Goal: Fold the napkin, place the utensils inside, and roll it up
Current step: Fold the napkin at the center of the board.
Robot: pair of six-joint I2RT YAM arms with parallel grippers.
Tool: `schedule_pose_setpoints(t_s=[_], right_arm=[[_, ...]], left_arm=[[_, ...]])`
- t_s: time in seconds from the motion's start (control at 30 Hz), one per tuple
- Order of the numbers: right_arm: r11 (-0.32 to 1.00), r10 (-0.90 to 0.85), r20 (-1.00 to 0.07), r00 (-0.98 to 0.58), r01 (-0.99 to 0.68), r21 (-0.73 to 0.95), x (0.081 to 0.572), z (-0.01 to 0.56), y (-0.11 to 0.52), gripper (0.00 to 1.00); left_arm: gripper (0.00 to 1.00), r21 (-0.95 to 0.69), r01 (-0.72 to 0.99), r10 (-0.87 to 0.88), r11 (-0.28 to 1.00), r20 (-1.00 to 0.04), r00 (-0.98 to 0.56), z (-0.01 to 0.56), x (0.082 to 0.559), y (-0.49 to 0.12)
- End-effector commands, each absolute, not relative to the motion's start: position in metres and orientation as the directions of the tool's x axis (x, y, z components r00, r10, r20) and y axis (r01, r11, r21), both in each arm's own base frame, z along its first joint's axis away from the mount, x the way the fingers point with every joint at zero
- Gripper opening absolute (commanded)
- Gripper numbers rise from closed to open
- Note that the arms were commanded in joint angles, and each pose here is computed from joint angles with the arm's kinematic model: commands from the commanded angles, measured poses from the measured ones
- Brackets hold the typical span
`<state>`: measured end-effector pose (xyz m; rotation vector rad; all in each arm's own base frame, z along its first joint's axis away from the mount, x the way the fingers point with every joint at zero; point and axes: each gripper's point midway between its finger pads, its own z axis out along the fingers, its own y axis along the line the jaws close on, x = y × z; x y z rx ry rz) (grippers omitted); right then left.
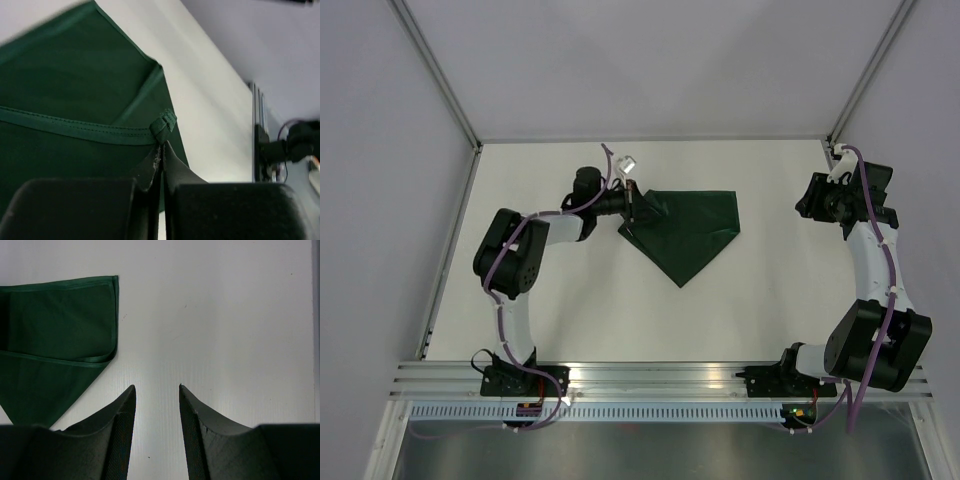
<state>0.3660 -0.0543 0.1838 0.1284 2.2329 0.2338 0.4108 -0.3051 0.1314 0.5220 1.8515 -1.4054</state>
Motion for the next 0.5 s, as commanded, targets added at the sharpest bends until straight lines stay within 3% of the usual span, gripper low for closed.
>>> schedule_pose_setpoints(t_s=[0.0, 0.1, 0.47], right_arm=[[0.978, 0.162, -0.785, -0.598, -0.01, 0.209, 0.367, 0.192, -0.05, 0.46], [0.978, 0.162, -0.781, -0.603, -0.01, 0.21, 0.366, 0.191, -0.05, 0.46], [0.978, 0.16, -0.782, -0.602, -0.014, 0.21, 0.367, 0.191, -0.05, 0.46]], left_arm=[[0.02, -0.504, 0.836, 0.083, 0.216, -0.844, -0.53, 0.131, 0.365, -0.327], [0.02, -0.479, 0.855, 0.218, 0.201, -0.829, -0.515, 0.11, 0.337, -0.351], [0.02, -0.414, 0.884, 0.407, 0.216, -0.785, -0.467, 0.064, 0.3, -0.373]])
